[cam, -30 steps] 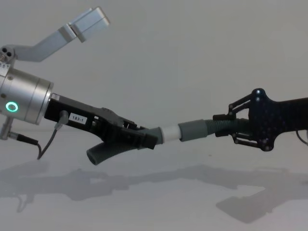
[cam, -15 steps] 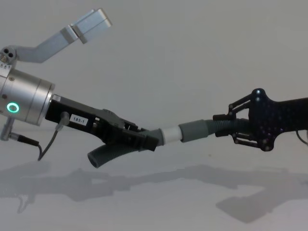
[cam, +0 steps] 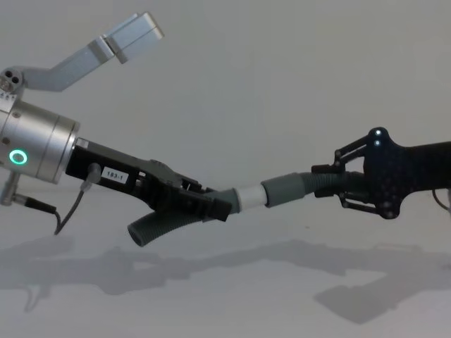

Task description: Use both hands to pick up one end of the pipe from the table, align the ends, and insert them.

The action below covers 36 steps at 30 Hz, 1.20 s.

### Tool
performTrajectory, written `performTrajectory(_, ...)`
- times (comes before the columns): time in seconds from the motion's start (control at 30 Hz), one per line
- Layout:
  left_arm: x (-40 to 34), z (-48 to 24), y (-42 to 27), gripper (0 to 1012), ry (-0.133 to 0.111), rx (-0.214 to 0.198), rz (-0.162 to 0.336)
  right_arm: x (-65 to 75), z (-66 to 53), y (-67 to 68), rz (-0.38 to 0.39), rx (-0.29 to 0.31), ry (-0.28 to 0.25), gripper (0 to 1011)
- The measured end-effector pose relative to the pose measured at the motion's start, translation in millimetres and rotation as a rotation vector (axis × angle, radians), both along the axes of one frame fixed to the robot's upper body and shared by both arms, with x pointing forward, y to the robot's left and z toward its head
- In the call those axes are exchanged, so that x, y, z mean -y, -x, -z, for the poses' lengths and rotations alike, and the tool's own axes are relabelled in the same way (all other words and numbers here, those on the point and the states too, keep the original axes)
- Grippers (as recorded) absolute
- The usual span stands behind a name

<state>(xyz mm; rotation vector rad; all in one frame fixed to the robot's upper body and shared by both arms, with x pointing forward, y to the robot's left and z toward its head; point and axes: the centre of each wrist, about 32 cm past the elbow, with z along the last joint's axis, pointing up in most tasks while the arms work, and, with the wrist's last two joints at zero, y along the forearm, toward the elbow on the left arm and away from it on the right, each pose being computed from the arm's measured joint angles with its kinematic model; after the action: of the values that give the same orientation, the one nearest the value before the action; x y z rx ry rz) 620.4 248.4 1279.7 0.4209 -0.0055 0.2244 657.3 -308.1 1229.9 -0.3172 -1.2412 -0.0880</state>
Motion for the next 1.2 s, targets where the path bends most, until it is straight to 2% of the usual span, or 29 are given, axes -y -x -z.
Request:
performTrajectory(0.4,-0.4,-0.4,-0.3,327,-0.002,-0.002,0.002,0.4,0.0,-2.7,0.006,-0.015,-0.02,212)
performTrajectory(1.2,-1.1,1.2,-1.7,327,-0.003,-0.005,-0.001,1.3,0.2,-3.8,0.01,-0.023,-0.029,212)
